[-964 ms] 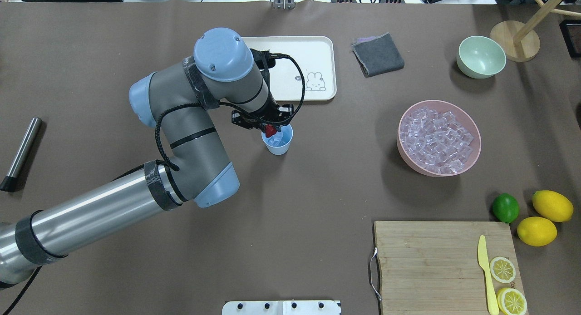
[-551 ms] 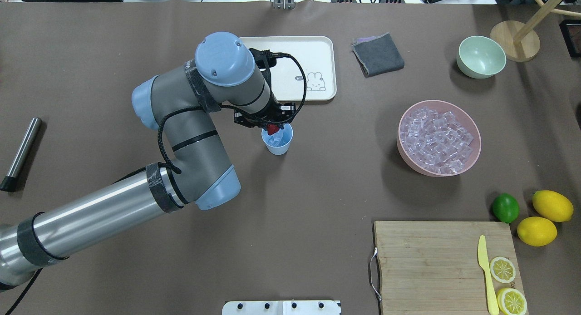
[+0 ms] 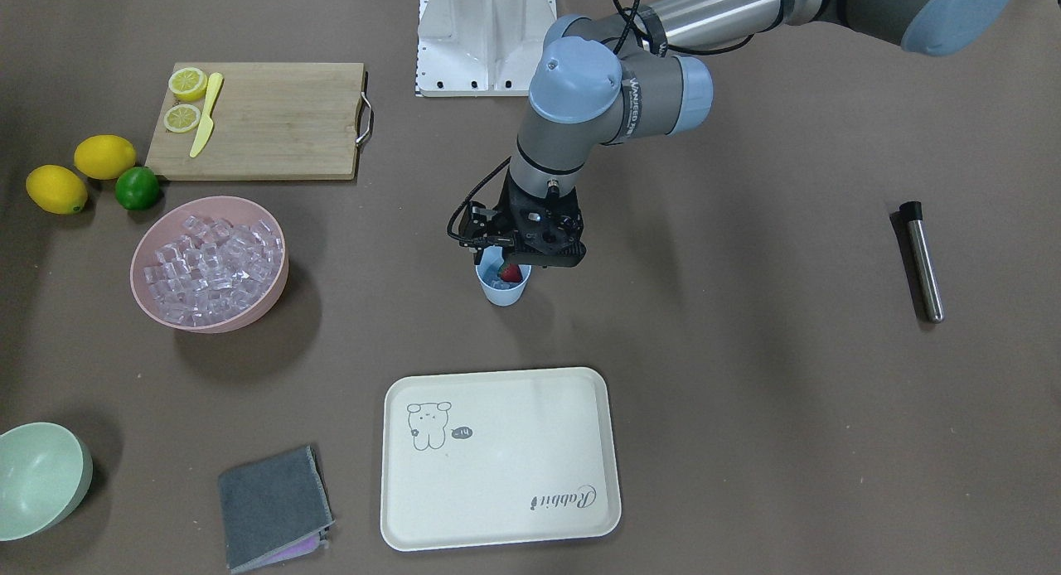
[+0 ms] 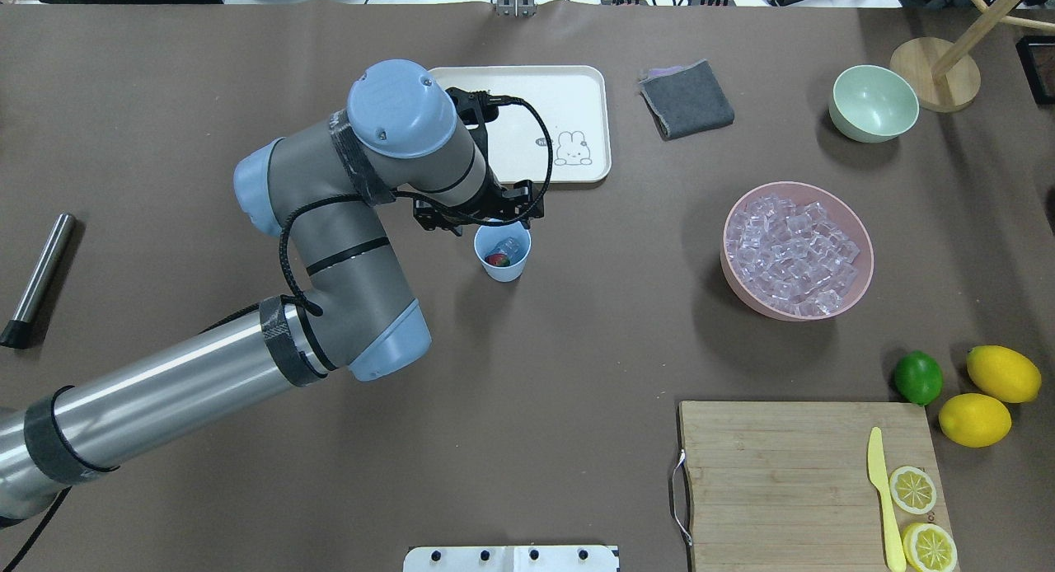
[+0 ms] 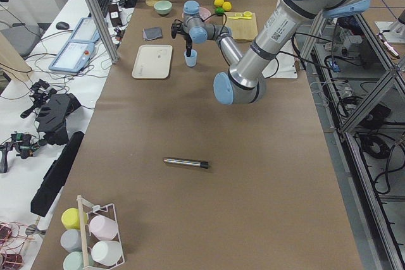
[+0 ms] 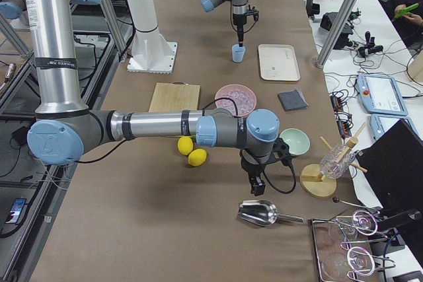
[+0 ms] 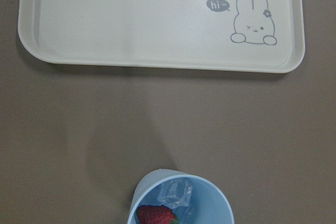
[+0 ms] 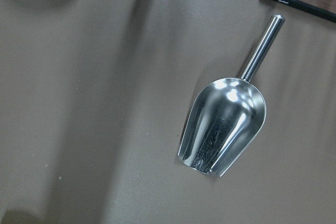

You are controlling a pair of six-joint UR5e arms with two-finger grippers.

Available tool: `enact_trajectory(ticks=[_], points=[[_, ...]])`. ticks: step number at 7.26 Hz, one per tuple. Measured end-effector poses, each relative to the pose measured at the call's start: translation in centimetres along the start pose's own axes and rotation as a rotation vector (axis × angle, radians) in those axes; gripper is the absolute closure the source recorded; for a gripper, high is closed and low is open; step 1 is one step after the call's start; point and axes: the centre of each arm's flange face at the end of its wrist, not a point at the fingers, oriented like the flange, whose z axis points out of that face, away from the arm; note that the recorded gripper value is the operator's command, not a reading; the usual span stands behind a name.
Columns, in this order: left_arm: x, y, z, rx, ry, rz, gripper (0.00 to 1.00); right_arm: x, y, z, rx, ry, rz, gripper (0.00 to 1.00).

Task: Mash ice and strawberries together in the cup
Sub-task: 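Open the left gripper to drop the strawberry into the cup, then move the left gripper back toward the metal rod on the table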

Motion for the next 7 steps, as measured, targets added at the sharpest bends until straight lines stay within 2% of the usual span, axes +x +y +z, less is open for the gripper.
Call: enact_trajectory(ticks=[3, 7], points=[[-10.6, -4.3, -2.7, -0.044, -0.021, 0.03, 0.03, 0.0, 0.0, 0.0, -0.002, -0.003, 0.004, 0.01], [-31.7, -9.8, -5.4, -0.012, -0.184, -0.003, 0.03, 0.2, 0.2, 0.1, -0.006, -0.008, 0.014, 0.01]])
